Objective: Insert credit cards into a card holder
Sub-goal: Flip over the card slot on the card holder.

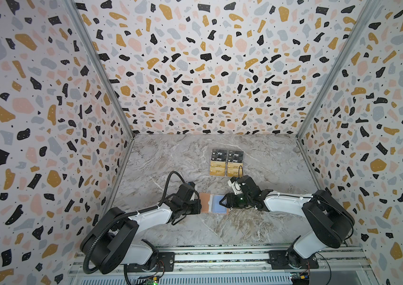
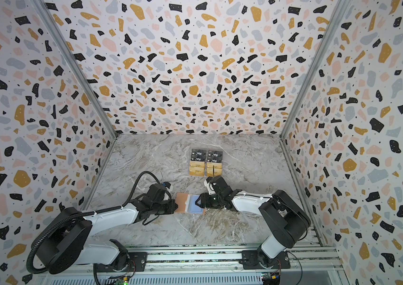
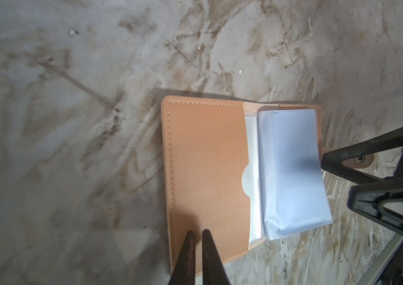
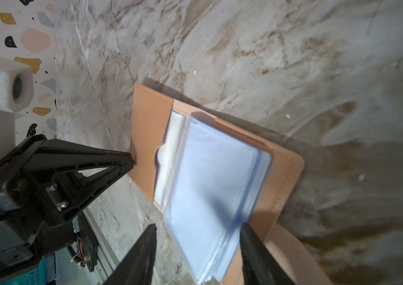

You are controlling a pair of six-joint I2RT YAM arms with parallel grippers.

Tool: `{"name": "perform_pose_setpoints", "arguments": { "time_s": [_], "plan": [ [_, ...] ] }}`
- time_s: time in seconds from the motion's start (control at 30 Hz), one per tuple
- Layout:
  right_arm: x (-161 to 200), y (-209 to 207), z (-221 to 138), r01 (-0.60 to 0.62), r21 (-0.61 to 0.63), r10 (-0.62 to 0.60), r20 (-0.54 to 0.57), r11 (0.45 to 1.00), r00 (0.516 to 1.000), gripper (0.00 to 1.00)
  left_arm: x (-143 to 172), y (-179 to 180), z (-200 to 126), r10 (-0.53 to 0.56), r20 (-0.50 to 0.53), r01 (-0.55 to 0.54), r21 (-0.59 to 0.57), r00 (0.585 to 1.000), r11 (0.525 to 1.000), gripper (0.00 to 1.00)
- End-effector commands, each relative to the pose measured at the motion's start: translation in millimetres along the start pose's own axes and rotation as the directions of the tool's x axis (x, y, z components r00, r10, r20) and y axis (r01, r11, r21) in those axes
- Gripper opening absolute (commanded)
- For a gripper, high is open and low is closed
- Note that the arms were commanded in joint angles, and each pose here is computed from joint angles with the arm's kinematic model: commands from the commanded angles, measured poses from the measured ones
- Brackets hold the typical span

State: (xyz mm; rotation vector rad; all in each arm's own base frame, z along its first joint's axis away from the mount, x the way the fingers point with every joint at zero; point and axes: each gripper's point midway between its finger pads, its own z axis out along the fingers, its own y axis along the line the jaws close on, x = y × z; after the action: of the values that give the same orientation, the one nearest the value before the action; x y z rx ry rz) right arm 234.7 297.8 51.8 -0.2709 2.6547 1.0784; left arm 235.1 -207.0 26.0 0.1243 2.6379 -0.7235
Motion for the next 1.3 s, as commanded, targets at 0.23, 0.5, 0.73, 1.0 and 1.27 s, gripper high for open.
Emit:
{"name": "perform_pose_setpoints", "arguments": {
  "time_s": [0.23, 0.5, 0.73, 1.0, 1.27],
  "plan": [
    [-4.8, 15.8, -4.9, 0.021, -0.038, -0.020, 0.014, 0.999, 1.000, 0.55, 3.9, 3.0, -0.1, 0.011, 0.000, -0.011, -0.009, 1.000, 1.000, 0.09],
    [-0.7, 18.7, -0.6, 0.023, -0.047, -0.023, -0.003, 0.999, 1.000, 0.55, 6.9, 5.3, 0.8, 0.008, -0.005, -0.008, -0.014, 1.000, 1.000, 0.09],
    [0.7, 16.6, 3.5, 0.016, -0.046, -0.017, -0.014, 0.999, 1.000, 0.55, 8.4, 6.3, 1.0, 0.010, -0.008, -0.010, -0.015, 1.000, 1.000, 0.09],
    [1.9, 14.6, 5.3, 0.008, -0.028, -0.008, -0.030, 1.000, 1.000, 0.56, 7.0, 5.0, 1.1, 0.008, -0.009, -0.008, -0.015, 1.000, 1.000, 0.09],
    [0.9, 20.0, 10.3, 0.010, -0.053, -0.012, -0.039, 0.999, 0.999, 0.58, 6.4, 6.0, -1.2, 0.007, 0.000, -0.007, -0.021, 1.000, 1.000, 0.09]
  ]
}}
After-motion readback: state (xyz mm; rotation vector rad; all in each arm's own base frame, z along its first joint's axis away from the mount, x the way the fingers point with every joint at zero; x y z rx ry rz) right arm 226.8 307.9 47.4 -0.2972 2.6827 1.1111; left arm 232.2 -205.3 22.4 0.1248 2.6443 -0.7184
